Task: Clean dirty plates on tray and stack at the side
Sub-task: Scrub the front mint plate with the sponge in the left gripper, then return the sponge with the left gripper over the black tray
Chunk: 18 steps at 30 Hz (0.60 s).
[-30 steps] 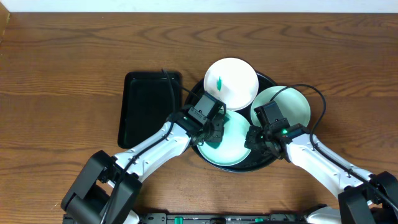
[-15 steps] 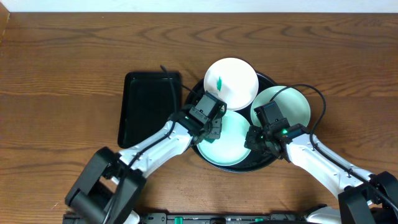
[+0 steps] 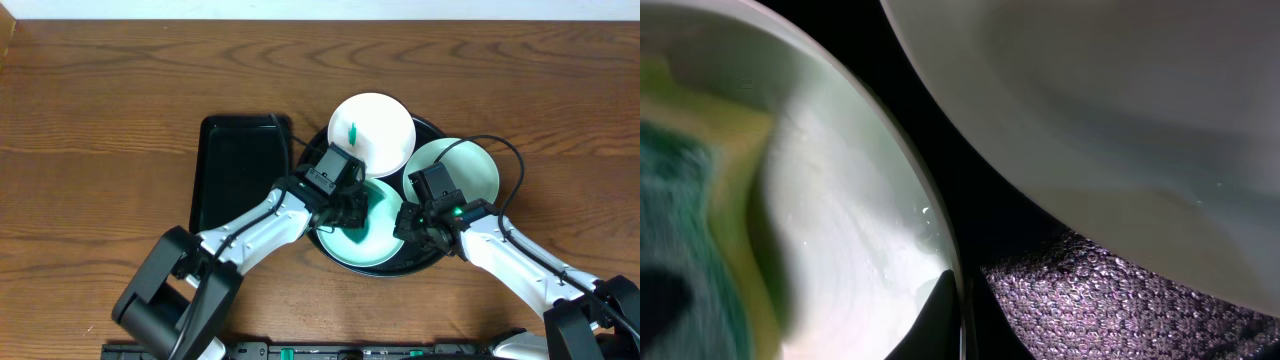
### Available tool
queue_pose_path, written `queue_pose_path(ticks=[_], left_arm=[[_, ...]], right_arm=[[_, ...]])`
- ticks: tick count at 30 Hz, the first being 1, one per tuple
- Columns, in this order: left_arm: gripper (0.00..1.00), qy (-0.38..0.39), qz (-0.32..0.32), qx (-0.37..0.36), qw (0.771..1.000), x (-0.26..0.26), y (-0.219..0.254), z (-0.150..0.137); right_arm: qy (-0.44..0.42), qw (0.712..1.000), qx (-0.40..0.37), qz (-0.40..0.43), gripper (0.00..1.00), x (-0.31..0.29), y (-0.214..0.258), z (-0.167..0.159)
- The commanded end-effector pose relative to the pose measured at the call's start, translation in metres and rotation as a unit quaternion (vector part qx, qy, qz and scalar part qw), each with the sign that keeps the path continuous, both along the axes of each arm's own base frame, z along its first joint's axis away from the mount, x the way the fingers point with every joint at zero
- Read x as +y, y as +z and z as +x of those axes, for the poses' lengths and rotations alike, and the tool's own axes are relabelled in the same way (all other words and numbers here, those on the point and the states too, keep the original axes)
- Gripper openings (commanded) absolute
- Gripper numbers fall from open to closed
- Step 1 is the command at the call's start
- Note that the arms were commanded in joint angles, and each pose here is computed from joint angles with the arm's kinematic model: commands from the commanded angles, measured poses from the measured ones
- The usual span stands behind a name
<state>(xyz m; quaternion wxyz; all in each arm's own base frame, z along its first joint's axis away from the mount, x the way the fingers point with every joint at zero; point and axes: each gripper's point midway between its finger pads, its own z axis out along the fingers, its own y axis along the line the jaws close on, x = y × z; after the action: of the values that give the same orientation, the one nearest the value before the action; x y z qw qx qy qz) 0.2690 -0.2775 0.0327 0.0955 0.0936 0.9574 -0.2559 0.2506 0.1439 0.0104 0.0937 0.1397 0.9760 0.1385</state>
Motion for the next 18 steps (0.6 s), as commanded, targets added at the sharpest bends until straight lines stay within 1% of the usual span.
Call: queue_pose_path(ticks=[1,2,3,4,5,7,8,10,13,15,18], left_arm=[[0.07,-0.031,-0.104,-0.026,0.994,-0.027,0.073,-0.006],[0.07,-0.024,-0.105,-0.042,0.993,-0.023,0.084,-0.003],[0.07,-0.014,-0.102,-0.057,0.993,-0.017,0.093,0.0],[0.07,-0.004,-0.098,-0.072,0.993,-0.01,0.101,0.004],[0.07,0.019,-0.086,-0.094,0.992,0.005,0.113,0.009],[0.07,0.052,-0.067,-0.119,0.989,0.027,0.126,0.017],[0.07,0.07,-0.055,-0.131,0.987,0.041,0.132,0.02],[0.07,0.123,-0.015,-0.162,0.979,0.085,0.144,0.032],[0.08,0.192,0.033,-0.167,0.966,0.141,0.146,0.043],[0.07,0.234,0.057,-0.147,0.959,0.178,0.137,0.046],[0.07,0.3,0.091,-0.094,0.945,0.228,0.117,0.044]], right_arm=[[0.0,1.0,-0.009,0.012,0.01,0.006,0.008,0.004],[0.0,1.0,-0.009,0.012,0.01,0.006,0.008,0.004],[0.0,1.0,-0.009,0.012,0.04,0.006,0.008,0.004],[0.0,1.0,-0.009,0.012,0.08,0.006,0.008,0.004],[0.0,1.0,-0.008,0.011,0.15,0.006,0.007,0.003],[0.0,1.0,-0.006,0.01,0.22,0.005,0.007,0.003],[0.0,1.0,-0.006,0.01,0.27,0.005,0.007,0.002],[0.0,1.0,-0.004,0.009,0.29,0.004,0.006,0.001],[-0.002,1.0,-0.003,0.005,0.29,0.002,0.003,-0.001],[-0.003,1.0,-0.001,-0.003,0.28,-0.001,0.0,-0.003],[-0.004,1.0,0.001,-0.007,0.26,-0.003,-0.003,-0.005]])
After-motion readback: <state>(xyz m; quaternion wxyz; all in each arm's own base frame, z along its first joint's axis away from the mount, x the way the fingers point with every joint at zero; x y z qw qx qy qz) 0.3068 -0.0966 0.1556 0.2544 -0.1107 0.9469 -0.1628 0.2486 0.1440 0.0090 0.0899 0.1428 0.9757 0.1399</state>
